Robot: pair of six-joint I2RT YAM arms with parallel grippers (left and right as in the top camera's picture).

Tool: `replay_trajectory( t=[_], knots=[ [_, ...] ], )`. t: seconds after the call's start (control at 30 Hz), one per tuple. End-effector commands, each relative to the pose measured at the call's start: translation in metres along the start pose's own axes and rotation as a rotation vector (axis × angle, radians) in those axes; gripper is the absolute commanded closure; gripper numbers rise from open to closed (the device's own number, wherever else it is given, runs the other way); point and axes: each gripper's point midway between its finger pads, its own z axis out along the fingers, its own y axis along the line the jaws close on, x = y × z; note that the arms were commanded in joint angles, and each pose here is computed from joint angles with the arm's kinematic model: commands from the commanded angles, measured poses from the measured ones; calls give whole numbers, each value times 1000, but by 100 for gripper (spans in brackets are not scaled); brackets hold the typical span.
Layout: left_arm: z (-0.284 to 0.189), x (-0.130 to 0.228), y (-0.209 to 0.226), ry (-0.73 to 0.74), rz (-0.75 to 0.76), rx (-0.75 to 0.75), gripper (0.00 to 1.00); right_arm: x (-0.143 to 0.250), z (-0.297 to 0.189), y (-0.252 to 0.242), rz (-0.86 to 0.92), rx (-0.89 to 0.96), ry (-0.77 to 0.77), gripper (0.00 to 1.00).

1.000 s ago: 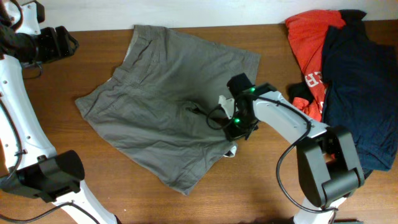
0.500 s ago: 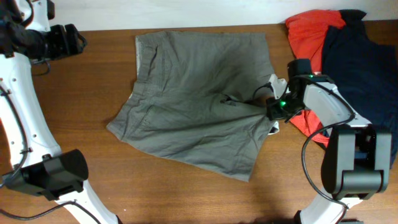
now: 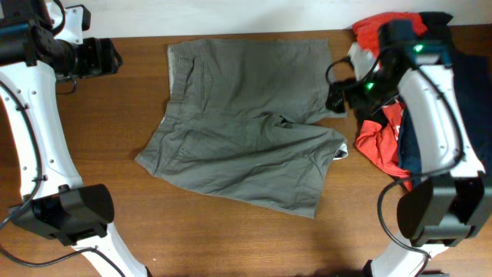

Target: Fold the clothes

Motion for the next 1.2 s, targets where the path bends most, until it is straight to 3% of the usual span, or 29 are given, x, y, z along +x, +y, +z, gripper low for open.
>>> replay_trajectory(
  t=[0.0, 0.2, 0.4, 0.6, 0.87, 1.07, 1.17],
  knots=[
    [0, 5, 1, 19, 22, -5, 15, -13, -46, 10, 42, 1, -61, 1],
    [-25, 25, -25, 60, 121, 48, 23, 7, -110, 37, 24, -13, -72, 1],
    [-63, 56, -57, 114, 162, 70, 33, 23, -165, 54, 61, 21, -215, 1],
    [-92, 78, -77, 102, 110, 65, 35, 77, -192, 65, 171, 63, -260, 1],
    [-82, 128, -51, 216, -70, -108, 35, 150, -129, 65, 301, 25, -77, 1],
    [-26, 157, -39, 308, -104, -113, 34, 172, -54, 67, 339, -99, 44, 1],
    [12, 176, -31, 340, -120, -116, 27, 186, -16, 69, 348, -150, 98, 1]
  ],
)
